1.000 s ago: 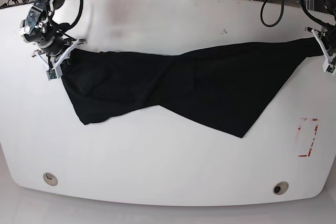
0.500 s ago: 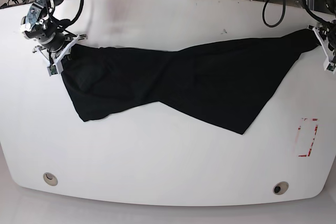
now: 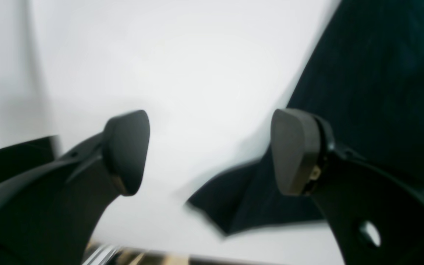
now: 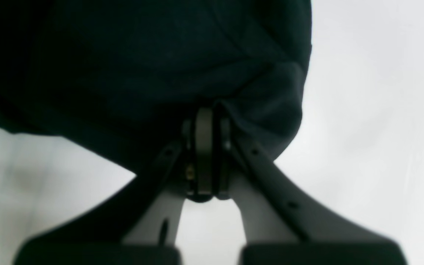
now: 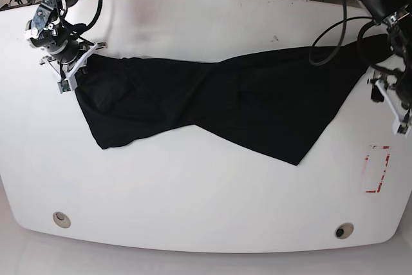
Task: Fold the T-shirt properly
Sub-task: 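Release the shirt with the left gripper and regrasp it nearer the middle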
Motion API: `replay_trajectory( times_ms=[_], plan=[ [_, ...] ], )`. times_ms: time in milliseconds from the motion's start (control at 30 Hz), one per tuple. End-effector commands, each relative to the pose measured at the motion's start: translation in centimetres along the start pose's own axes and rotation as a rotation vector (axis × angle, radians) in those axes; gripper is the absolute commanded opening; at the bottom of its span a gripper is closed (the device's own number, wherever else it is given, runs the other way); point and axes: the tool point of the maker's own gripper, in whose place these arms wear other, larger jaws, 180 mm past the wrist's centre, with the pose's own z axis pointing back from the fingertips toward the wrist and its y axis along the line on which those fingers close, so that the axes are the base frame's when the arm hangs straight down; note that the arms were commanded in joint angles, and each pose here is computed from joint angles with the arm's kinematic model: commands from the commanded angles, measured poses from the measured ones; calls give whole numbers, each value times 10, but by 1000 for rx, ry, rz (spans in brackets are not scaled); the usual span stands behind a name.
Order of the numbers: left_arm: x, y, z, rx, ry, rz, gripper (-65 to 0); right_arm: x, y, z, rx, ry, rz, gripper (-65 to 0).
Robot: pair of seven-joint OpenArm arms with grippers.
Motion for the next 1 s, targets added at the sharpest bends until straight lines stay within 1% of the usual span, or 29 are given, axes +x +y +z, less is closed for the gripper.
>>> replay_trajectory(
  times_ms=[0,167,300,367,733,867,967],
  plan=[
    [31,1,-7,-15,-54,3,-167,17,-6,6,-15,-55,13,-650],
    [66,-26,-37,-116,-109,10,-167,18,-6,6,-14,-58,11,-650],
    [82,-35,-54,-168,-144,30,-167,17,-2,4,-9,-59,2,-650],
    [93,-42,-65,-210,-156,45,-167,17,-1,4,-8,-59,1,-650],
    [110,-75,-102,-384,-203,175,-168,21,1,2,-4,-72,-4,-650],
    [111,-85,-109,-424,-204,206,-169,22,1,2,-4,-73,-4,-650],
    [118,-108,-113,-473,-213,219,-171,22,1,2,-5,-73,-5,-650]
  ],
)
